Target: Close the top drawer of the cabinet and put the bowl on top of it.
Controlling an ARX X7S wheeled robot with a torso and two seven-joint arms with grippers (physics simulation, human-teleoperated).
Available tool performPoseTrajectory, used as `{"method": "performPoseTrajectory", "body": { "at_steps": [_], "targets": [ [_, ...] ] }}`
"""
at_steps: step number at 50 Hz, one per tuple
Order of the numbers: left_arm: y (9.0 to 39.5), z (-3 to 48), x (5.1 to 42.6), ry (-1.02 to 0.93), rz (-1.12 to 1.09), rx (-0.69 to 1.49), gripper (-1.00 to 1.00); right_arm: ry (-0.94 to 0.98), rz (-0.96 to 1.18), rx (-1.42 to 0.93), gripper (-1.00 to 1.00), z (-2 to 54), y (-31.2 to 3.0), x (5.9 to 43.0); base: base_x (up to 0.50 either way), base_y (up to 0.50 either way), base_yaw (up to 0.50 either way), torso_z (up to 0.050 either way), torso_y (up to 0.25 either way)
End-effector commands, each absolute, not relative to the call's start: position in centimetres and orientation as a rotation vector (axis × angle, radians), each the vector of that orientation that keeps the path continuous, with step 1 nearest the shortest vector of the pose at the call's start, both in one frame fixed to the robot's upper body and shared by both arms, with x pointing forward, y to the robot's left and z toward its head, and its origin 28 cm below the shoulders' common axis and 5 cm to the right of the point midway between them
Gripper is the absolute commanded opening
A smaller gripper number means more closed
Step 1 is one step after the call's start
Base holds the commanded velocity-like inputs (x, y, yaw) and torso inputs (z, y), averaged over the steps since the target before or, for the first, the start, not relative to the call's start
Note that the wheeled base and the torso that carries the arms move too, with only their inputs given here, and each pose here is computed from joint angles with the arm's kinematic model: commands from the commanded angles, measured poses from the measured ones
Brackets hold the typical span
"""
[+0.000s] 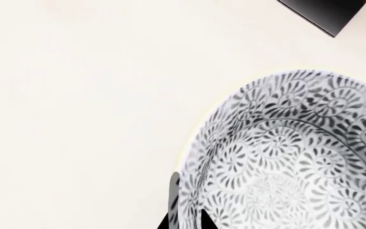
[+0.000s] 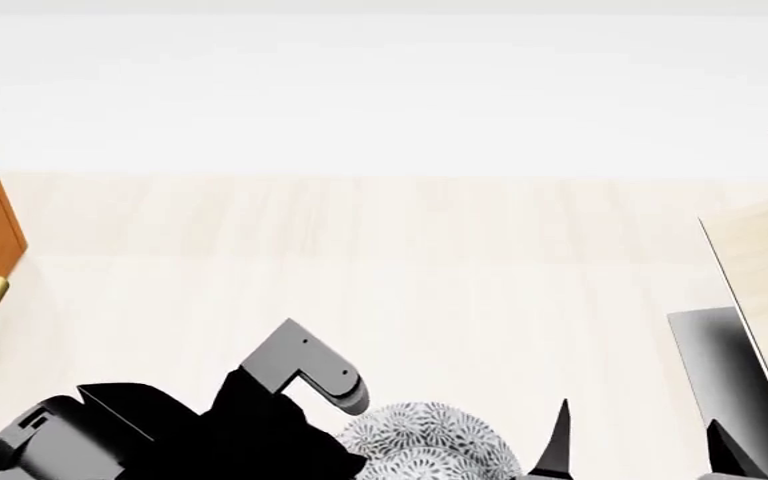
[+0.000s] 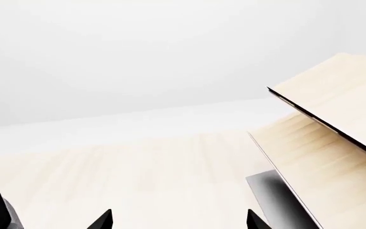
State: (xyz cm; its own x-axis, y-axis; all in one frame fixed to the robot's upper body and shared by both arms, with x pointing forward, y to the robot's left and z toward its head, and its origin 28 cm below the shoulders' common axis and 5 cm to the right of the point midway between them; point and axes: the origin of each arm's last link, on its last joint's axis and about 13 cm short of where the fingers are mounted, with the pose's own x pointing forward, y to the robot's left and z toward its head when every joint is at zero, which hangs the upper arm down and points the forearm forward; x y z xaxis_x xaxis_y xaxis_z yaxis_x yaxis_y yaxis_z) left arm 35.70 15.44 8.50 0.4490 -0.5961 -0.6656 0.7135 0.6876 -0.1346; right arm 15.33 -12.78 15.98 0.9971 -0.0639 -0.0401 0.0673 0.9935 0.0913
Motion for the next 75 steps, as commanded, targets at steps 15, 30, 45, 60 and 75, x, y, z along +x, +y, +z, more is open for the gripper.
{"method": "performPoseTrajectory", "body": {
  "at_steps": [15,30,45,60,75],
  "targets": [
    [16.6,11.7,35.9,0.663,-0.751,0.16,-1.0,0.026,-0.062,0.091,1.0,16.5,-12.7,14.9,0.0,0.0,0.0,0.0,0.0],
    [17.1,13.5,35.9,0.618,-0.732,0.153,-1.0,0.026,-0.061,0.093,1.0,16.1,-12.8,14.8,0.0,0.0,0.0,0.0,0.0],
    [17.4,14.6,35.8,0.588,-0.716,0.152,-1.0,0.021,-0.055,0.092,1.0,16.3,-12.7,14.6,0.0,0.0,0.0,0.0,0.0],
    [17.9,17.2,36.0,0.516,-0.664,0.14,-1.0,0.003,-0.05,0.088,1.0,17.0,-12.7,13.8,0.0,0.0,0.0,0.0,0.0],
    [18.5,19.5,36.0,0.439,-0.611,0.136,-1.0,-0.004,-0.051,0.088,1.0,17.7,-12.8,13.4,0.0,0.0,0.0,0.0,0.0]
  ]
}}
